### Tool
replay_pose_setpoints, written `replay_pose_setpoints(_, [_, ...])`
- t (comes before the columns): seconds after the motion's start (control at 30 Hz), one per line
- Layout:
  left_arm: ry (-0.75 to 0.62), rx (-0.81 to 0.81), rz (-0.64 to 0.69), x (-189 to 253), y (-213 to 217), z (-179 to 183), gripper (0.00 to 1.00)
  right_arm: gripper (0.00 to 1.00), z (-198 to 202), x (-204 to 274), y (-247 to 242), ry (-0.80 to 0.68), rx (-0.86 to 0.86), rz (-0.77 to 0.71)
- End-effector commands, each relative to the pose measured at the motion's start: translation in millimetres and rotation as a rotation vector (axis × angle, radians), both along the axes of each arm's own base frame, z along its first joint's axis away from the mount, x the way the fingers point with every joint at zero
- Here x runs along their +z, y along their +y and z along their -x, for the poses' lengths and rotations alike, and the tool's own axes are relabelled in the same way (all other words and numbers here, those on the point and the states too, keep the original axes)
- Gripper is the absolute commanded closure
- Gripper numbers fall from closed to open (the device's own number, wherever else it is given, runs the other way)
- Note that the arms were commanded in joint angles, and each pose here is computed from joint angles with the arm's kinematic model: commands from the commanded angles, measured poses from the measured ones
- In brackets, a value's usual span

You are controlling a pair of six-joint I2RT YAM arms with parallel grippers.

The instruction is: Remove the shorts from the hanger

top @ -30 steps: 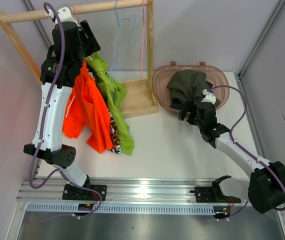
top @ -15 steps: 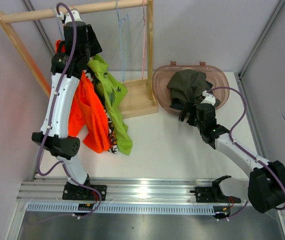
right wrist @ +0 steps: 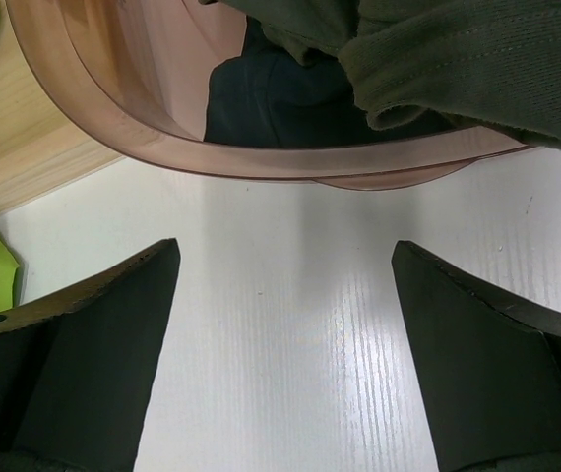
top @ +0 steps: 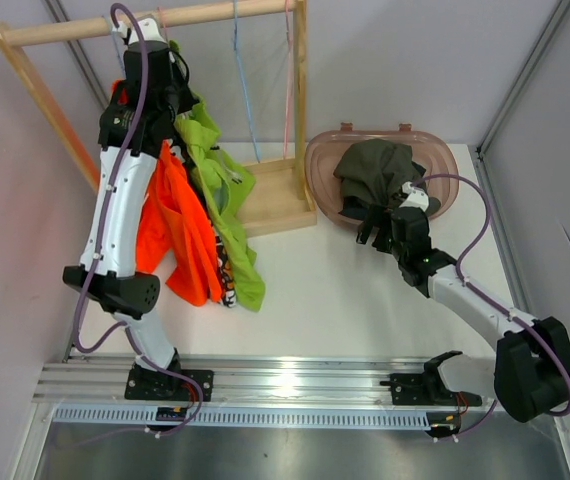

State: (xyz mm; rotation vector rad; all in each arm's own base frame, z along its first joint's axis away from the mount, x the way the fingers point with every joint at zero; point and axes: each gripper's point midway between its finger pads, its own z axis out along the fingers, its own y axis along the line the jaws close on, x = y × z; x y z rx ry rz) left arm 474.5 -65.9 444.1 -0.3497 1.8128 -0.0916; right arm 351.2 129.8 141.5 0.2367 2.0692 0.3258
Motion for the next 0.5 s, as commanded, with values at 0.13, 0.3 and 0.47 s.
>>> replay_pose_setpoints(0.13, [-0.291,-0.121,0.118,111,-11,49,1.00,0.01,-5,83,16,-0.174,0.049,-0.033])
replay_pose_setpoints(0.3, [-0.336,-0.183,0.190,129,-21,66,1.00,0.01,21,162,71,-0.321,0.200,-0.098])
replay_pose_setpoints(0.47, [-0.352,-0.225,0.232,138,-34,79,1.00,0.01,59,233,139,-0.448,0.344,-0.201])
